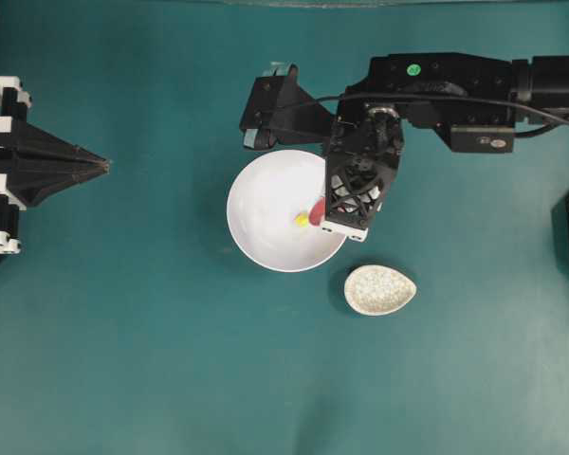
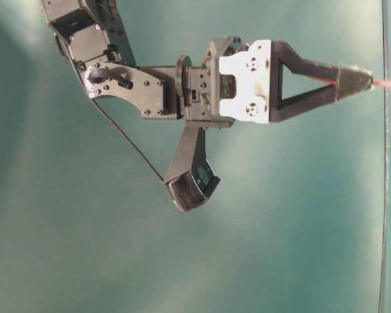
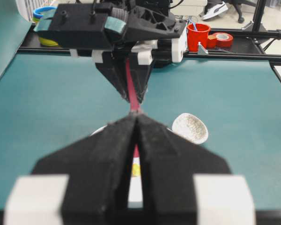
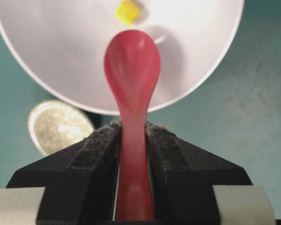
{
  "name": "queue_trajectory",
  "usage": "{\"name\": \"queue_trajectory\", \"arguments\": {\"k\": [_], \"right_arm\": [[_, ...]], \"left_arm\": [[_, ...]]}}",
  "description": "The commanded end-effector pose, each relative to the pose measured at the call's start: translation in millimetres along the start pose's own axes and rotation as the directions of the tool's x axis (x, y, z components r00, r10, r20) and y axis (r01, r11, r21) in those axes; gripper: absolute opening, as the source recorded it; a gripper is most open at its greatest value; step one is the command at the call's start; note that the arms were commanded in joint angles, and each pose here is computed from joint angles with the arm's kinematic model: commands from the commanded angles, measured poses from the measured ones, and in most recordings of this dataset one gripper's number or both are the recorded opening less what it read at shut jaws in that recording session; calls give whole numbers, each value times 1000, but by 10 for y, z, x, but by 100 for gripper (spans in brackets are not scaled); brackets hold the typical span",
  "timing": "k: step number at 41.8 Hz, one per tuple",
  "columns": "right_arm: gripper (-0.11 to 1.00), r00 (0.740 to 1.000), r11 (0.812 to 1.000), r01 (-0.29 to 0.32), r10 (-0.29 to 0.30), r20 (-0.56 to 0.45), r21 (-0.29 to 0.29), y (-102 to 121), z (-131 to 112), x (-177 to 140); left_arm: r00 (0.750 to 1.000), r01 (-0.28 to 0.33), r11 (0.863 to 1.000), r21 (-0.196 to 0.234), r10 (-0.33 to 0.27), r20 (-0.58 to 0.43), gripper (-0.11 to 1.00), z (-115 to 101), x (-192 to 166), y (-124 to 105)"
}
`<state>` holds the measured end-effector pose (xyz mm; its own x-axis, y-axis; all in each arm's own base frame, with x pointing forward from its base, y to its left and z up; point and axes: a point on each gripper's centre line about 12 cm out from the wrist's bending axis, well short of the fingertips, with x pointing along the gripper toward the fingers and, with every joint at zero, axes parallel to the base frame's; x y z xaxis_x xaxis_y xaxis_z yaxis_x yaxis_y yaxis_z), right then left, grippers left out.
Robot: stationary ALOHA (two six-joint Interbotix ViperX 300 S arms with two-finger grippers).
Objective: Scoop the yellow hexagonal prism block from the bowl with a spoon using the right arm.
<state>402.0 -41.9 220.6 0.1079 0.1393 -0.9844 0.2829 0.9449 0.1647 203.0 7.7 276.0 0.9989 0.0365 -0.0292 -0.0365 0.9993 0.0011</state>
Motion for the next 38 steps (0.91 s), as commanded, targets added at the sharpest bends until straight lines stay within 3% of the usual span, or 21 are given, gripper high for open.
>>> {"name": "queue_trajectory", "arguments": {"k": [1, 22, 38], "right_arm": [[22, 999, 1000, -4, 5, 42, -8, 18, 46, -122], [22, 1000, 1000, -4, 4, 12, -1, 6, 65, 39], [22, 998, 1000, -8, 8, 56, -11, 51, 149, 139]], "left_arm": [[1000, 2, 1000, 5, -2, 26, 0, 99, 22, -4], [1000, 2, 1000, 5, -2, 26, 0, 99, 22, -4], [1000, 2, 1000, 5, -2, 28, 0, 102, 20, -4]]}}
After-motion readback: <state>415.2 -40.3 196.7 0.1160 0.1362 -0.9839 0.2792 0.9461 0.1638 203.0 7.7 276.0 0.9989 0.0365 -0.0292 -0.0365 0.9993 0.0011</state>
